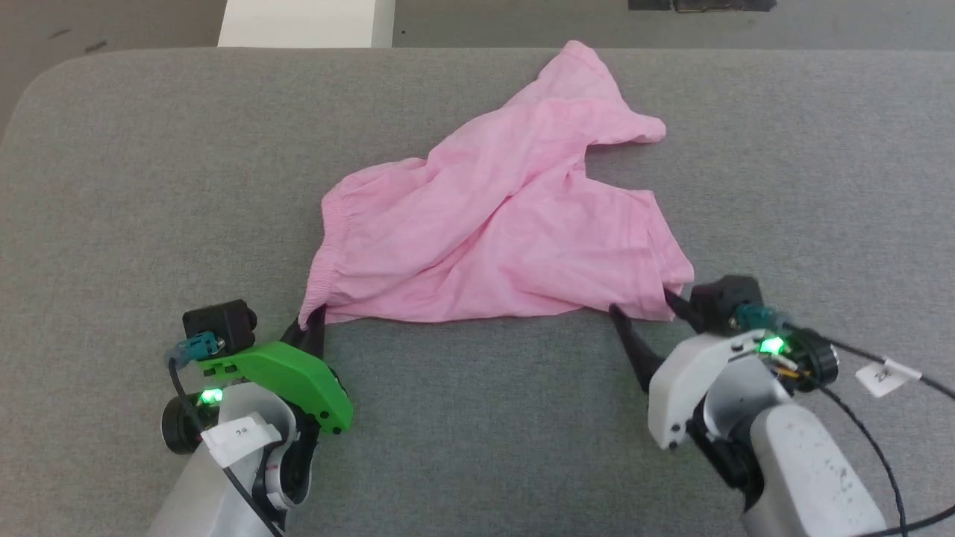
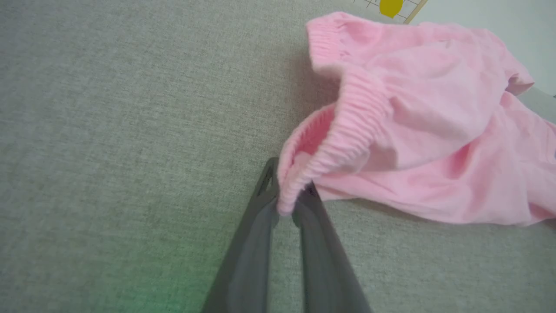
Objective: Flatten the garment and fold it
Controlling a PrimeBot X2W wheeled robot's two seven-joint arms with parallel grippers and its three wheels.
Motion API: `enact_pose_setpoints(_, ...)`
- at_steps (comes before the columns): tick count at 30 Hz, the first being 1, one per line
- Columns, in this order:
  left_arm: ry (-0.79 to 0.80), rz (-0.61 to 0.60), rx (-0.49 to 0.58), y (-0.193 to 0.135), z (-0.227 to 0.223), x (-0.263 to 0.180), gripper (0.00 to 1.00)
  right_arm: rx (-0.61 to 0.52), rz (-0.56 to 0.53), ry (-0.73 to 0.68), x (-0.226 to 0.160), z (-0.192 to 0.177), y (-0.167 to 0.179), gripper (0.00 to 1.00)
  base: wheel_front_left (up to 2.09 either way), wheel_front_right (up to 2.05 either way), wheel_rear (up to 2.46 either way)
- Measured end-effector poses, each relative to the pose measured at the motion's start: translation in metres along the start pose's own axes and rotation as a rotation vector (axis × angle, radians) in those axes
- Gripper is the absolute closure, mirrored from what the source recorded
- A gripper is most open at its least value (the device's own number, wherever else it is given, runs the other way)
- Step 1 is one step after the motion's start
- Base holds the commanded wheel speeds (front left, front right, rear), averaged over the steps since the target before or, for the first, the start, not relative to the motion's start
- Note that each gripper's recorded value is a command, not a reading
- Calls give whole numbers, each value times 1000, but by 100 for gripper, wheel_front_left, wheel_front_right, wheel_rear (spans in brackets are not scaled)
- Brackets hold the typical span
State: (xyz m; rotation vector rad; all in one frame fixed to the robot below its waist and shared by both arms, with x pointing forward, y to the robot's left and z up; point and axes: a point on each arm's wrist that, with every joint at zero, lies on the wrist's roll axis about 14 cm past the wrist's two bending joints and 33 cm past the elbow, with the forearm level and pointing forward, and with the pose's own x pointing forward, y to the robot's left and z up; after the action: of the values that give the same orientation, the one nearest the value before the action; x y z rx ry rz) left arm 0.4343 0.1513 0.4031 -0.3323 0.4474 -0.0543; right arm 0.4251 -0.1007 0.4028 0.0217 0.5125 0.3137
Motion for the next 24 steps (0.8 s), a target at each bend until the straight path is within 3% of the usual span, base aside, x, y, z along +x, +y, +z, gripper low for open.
enact_pose_setpoints(6,2,9,-15,4,-3,-1,100,4,-16,-49,15,28,-10,0,0,0,0)
enact_pose_setpoints(13,4,12,-23,5,-6,-5,100,-3,13,78,24,9,-1,0,0,0,0)
enact_pose_setpoints(18,7,13,-30,7,-8,-8,100,-10,42,37,19,10,13,0,0,0,0)
enact_pose_setpoints(24,-11,13,-31,6,-3,-10,100,-16,-6,-8,-3,5,3,0,0,0,0)
